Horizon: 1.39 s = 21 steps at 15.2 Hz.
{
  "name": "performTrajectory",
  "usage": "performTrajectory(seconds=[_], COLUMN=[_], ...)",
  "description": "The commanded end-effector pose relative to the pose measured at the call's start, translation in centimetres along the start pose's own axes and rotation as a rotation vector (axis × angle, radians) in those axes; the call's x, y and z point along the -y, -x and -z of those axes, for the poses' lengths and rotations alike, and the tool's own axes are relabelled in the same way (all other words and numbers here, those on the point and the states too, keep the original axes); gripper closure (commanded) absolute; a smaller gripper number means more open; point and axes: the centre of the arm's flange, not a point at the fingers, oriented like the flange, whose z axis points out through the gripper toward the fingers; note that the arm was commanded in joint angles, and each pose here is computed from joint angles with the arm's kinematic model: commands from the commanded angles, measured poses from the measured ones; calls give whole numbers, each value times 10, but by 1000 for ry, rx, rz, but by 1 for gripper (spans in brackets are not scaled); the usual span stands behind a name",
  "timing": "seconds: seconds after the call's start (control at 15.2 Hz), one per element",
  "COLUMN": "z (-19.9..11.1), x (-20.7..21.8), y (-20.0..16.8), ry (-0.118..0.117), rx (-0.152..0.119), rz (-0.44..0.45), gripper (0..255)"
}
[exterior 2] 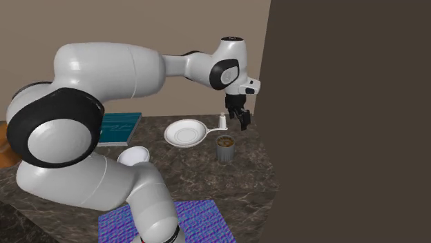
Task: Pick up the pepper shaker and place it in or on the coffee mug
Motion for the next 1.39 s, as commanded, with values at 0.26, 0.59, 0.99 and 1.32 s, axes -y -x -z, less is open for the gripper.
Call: performTrajectory(seconds=[0.26, 0.59, 0.99, 1.32], z=[-33, -61, -94, -121], x=[69, 125, 192, 249], y=[-14, -27, -43, -56], ry=[-20, -35, -54, -70], rx=[-2, -3, -5, -6], rz=[0, 0, 0, 0], gripper=[0, 0, 0, 0])
